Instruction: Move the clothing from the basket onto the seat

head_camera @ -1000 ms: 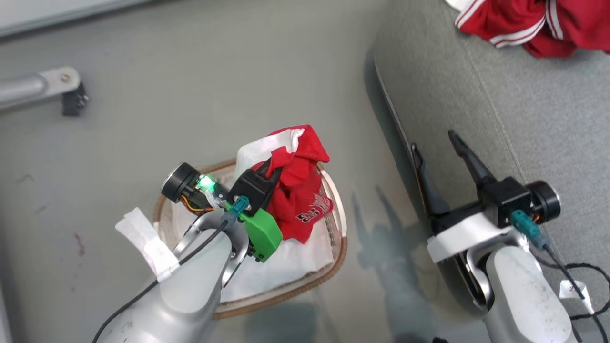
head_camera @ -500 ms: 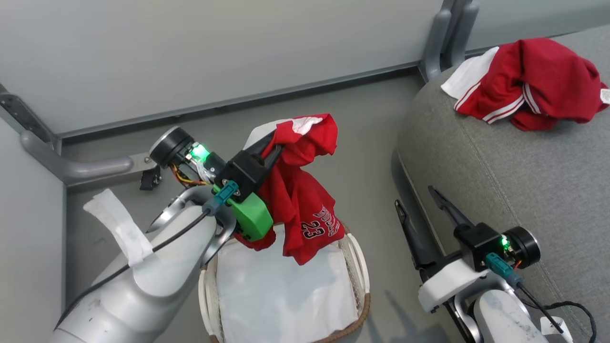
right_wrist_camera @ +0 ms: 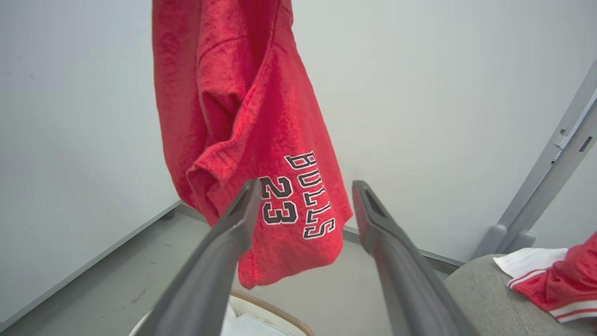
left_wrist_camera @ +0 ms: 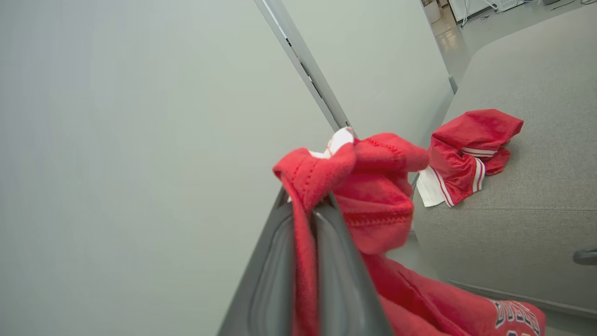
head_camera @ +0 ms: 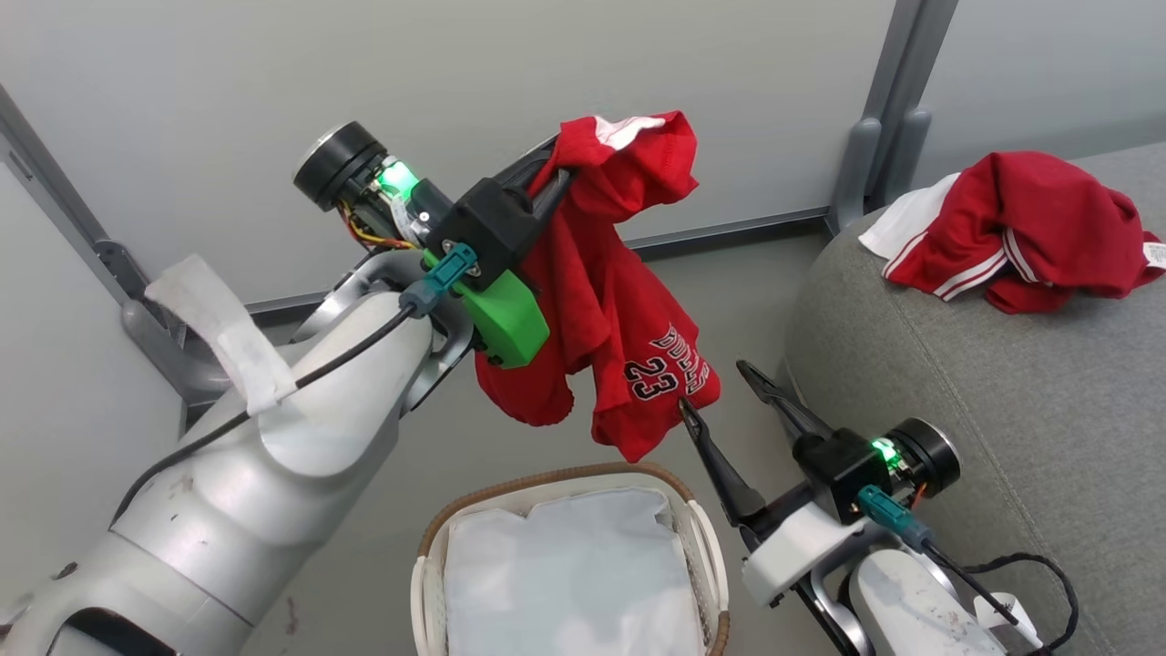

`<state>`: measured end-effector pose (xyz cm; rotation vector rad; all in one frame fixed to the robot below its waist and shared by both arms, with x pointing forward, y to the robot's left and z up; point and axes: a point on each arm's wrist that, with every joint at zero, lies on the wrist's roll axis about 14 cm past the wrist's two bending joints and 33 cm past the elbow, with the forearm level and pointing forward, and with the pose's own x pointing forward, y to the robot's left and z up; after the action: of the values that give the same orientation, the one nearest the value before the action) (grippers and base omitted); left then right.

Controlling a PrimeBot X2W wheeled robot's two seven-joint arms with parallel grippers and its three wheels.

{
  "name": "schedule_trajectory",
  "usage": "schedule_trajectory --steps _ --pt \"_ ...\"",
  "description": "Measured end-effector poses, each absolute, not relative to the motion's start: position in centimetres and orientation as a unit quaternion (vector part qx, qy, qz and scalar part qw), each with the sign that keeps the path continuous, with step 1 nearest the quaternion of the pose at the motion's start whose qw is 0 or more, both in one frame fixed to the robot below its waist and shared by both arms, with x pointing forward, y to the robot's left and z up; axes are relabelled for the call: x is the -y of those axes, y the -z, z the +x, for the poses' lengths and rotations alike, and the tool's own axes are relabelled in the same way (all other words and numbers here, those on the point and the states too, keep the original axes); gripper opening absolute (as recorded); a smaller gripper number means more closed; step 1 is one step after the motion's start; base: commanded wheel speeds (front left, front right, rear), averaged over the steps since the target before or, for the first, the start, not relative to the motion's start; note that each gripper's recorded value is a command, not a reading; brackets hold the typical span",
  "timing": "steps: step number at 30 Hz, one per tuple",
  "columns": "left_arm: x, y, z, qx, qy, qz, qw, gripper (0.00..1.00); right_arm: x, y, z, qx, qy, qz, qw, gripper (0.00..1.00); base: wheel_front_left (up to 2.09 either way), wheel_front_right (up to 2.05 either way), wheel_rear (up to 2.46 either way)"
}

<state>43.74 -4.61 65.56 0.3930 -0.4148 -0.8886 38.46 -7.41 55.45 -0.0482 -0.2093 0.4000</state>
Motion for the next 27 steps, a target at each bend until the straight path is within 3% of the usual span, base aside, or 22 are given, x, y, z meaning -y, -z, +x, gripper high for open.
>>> schedule_trajectory --steps 25,27 --pt "8.4 -69.3 39.4 0.260 0.482 0.175 0.818 0.00 4.0 -57.3 42.9 0.117 -0.253 -0.116 0.953 1.00 0.00 0.00 0.00" --pt "8.4 -69.4 39.3 0.262 0.483 0.174 0.817 0.00 3.8 -57.2 43.2 0.113 -0.256 -0.116 0.953 0.41 0.00 0.00 0.00"
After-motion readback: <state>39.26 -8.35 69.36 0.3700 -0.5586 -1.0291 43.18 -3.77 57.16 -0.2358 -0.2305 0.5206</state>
